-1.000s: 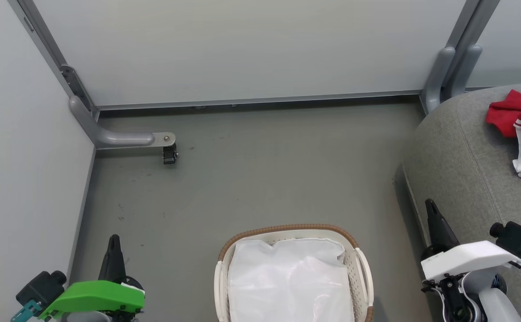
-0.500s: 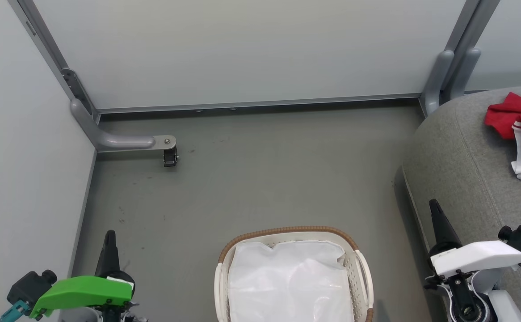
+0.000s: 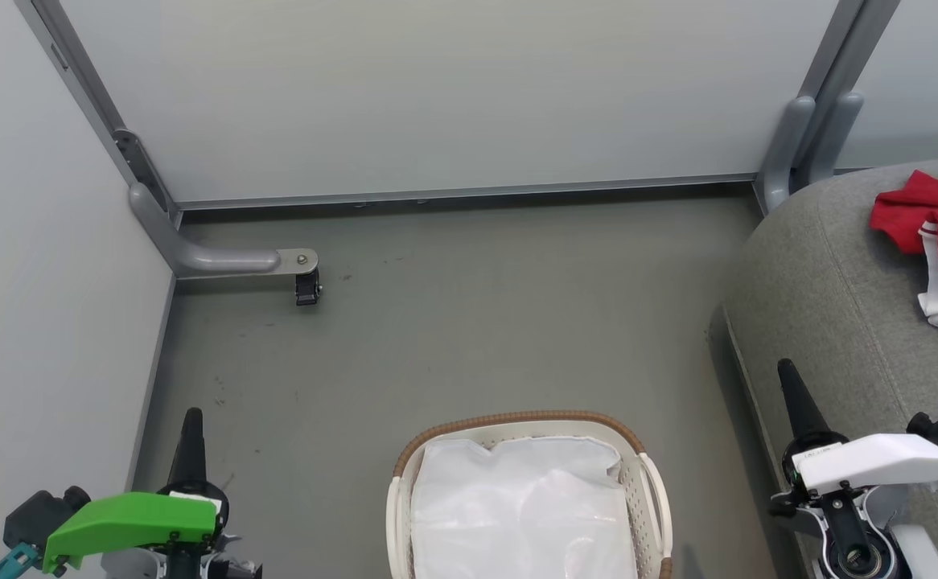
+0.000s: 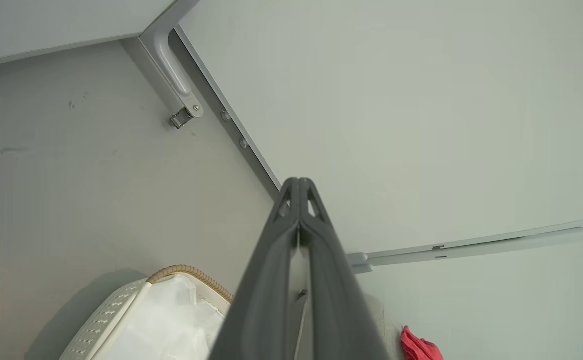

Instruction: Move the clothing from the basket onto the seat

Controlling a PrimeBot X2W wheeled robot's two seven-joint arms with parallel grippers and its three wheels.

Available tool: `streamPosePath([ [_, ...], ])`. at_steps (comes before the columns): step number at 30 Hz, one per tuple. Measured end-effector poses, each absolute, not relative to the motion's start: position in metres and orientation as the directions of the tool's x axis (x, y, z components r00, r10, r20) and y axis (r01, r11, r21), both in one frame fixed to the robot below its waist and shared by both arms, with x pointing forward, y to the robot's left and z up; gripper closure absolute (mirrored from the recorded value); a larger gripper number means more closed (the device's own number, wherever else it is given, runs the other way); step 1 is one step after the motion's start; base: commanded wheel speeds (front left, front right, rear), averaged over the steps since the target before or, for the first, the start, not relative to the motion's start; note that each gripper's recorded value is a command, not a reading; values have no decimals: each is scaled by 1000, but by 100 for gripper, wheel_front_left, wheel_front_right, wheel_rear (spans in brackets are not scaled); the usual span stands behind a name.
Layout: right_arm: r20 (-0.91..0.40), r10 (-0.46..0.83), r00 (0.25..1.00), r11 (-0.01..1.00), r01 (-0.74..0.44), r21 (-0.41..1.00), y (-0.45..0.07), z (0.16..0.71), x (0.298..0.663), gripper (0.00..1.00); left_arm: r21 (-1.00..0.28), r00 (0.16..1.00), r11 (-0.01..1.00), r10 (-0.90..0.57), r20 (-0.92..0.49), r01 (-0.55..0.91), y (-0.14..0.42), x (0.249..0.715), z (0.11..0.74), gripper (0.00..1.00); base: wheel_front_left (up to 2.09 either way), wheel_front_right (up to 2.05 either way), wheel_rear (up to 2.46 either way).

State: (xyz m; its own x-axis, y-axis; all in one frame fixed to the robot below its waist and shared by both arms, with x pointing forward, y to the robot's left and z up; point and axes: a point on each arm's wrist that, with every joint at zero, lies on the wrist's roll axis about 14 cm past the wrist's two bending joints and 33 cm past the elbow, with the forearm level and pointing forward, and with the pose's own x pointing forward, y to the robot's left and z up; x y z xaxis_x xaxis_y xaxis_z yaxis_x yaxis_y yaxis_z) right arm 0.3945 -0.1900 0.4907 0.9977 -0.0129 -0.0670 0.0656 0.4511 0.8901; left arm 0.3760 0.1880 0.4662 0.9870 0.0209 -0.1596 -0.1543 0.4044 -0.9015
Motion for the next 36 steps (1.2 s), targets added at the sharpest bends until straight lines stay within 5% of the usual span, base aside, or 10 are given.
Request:
streamPosePath([
  [36, -29, -3, 1000, 155, 29, 987, -196, 504, 391, 100, -988, 997, 137, 4, -71, -71, 195, 382, 492, 100, 0, 0, 0],
])
